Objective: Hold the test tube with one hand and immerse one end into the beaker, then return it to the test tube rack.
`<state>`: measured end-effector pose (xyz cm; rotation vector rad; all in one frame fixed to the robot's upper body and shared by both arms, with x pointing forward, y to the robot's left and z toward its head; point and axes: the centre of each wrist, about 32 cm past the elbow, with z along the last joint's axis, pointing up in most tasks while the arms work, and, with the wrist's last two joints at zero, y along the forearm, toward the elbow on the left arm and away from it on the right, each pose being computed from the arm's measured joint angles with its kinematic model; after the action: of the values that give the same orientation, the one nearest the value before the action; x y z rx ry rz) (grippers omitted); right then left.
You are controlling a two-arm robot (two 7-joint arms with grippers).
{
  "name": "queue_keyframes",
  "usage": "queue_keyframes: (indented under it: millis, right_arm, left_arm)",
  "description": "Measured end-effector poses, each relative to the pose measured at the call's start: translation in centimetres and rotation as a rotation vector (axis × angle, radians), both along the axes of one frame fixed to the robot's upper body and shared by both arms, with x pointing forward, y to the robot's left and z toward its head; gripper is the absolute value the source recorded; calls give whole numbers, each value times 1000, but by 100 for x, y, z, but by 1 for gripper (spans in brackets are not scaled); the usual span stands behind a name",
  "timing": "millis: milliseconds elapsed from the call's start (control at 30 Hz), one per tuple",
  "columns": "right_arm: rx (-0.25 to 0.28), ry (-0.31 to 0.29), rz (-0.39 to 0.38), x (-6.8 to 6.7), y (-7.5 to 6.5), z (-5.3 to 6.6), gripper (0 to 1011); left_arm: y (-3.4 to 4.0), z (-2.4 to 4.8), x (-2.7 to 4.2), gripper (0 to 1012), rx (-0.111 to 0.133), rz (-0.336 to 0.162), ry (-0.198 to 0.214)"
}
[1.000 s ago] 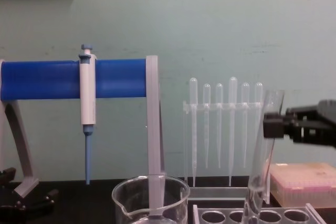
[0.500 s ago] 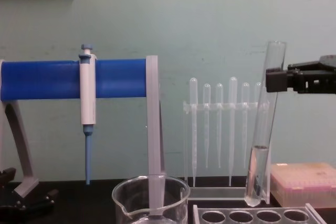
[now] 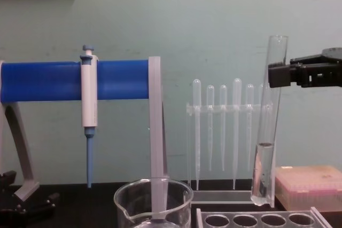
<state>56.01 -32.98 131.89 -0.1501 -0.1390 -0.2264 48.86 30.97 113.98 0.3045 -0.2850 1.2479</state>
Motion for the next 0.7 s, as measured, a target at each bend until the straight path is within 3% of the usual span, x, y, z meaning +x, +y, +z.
queue_keyframes:
  millis: [700]
  right_arm:
    - [0, -2, 2, 7, 5, 8, 238]
  left_arm:
    - [0, 0, 0, 1000, 0, 0, 0]
